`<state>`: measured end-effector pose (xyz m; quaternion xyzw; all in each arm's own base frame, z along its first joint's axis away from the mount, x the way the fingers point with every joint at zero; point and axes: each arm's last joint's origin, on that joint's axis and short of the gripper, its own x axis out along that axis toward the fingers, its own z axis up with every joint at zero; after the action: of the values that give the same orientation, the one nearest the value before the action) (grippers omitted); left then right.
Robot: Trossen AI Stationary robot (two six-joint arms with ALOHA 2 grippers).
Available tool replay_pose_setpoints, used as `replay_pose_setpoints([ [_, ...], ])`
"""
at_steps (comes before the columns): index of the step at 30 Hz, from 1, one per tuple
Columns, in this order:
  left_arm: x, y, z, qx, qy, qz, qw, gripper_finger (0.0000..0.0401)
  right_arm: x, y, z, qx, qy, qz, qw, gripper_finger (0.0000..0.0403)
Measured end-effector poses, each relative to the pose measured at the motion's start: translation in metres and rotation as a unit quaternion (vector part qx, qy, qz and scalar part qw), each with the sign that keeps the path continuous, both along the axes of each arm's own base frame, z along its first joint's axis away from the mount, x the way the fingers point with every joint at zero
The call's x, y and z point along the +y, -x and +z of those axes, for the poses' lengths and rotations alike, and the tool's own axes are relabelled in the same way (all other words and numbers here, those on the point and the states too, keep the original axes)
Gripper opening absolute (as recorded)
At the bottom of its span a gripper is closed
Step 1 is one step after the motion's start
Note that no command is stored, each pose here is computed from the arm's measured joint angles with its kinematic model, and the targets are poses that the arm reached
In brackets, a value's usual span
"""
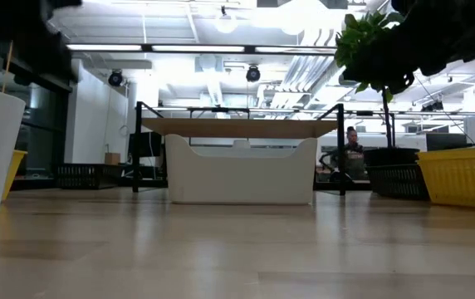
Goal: Stack baskets on shelf by color
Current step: Stack the yellow bin on top of the stacked yellow bins
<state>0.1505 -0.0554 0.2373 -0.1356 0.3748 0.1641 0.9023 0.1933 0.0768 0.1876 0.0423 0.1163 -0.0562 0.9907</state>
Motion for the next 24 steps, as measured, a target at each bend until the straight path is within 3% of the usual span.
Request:
replay_pose_setpoints([
  [4,0.002,0.009,-0.01,0.117,0.066,0.035,0.99,0.0137,0.001,-0.002,-0.004,0.008,-0.004,-0.004,1.0,0.0192],
  [7,0.002,0.011,-0.019,0.189,0.086,0.053,0.977,0.0134,0.001,-0.002,-0.005,0.011,-0.008,-0.006,1.0,0.0192],
  [11,0.002,0.01,-0.029,0.252,0.076,0.061,0.963,0.0133,0.001,-0.002,-0.005,0.011,-0.008,-0.008,1.0,0.0192],
  [24,0.003,-0.012,-0.061,0.371,0.047,0.053,0.926,0.0133,0.001,-0.002,-0.005,0.011,-0.01,-0.009,1.0,0.0192],
])
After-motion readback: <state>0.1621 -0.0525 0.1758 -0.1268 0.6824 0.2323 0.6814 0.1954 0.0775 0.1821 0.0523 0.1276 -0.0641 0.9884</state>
